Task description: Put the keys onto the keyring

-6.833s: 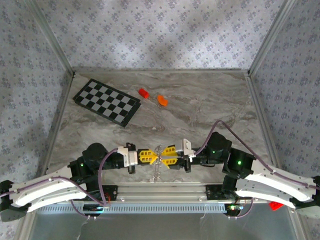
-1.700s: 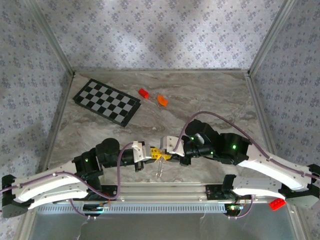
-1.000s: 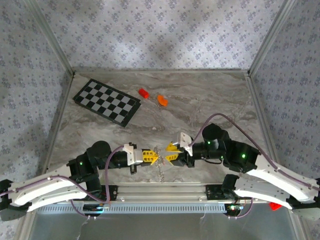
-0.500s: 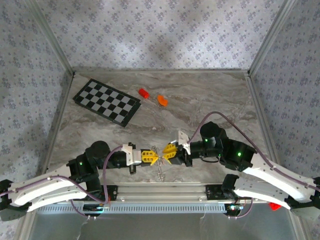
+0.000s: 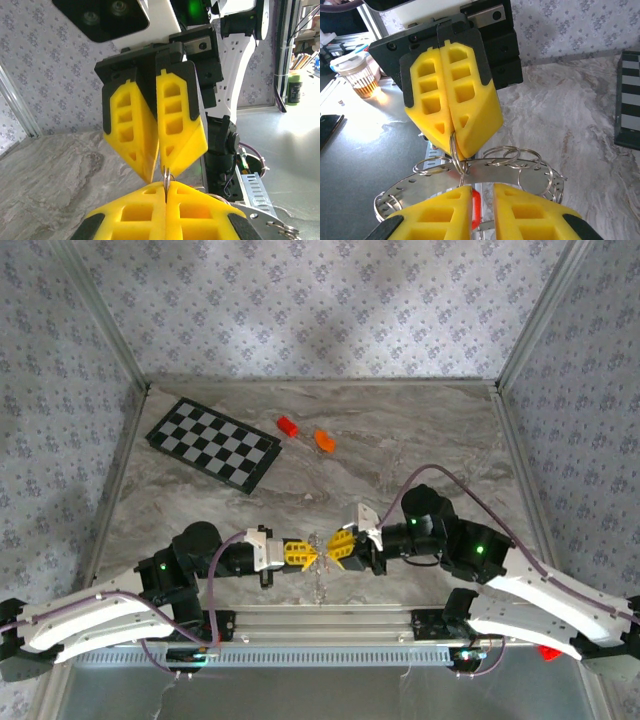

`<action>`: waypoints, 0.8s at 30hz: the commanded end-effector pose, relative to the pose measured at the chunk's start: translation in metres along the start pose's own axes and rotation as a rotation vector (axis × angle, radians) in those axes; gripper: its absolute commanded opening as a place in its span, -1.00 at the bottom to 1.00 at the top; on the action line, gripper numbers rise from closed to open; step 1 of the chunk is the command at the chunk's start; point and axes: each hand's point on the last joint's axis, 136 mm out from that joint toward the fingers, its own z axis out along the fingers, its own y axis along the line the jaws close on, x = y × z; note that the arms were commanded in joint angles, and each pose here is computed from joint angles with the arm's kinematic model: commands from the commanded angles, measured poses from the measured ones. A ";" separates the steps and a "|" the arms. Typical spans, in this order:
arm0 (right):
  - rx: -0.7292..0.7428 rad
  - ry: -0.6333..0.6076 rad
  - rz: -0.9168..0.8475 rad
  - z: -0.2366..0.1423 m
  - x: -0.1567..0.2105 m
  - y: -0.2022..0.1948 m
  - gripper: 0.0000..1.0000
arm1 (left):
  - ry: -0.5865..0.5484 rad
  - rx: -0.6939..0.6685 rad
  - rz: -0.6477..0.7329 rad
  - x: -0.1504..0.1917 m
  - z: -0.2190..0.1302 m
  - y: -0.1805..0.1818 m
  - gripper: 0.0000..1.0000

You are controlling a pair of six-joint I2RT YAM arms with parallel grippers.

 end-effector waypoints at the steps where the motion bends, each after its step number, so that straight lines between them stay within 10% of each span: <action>1: 0.030 0.006 0.014 -0.009 0.003 -0.001 -0.63 | -0.076 0.013 0.017 -0.023 -0.004 -0.002 -1.00; 10: -0.061 -0.011 0.038 0.003 0.002 0.009 -0.44 | -0.080 0.017 0.019 -0.024 -0.004 -0.002 -1.00; 24: -0.088 -0.009 0.033 0.011 0.006 0.011 -0.74 | -0.080 0.031 0.019 -0.023 -0.003 -0.005 -1.00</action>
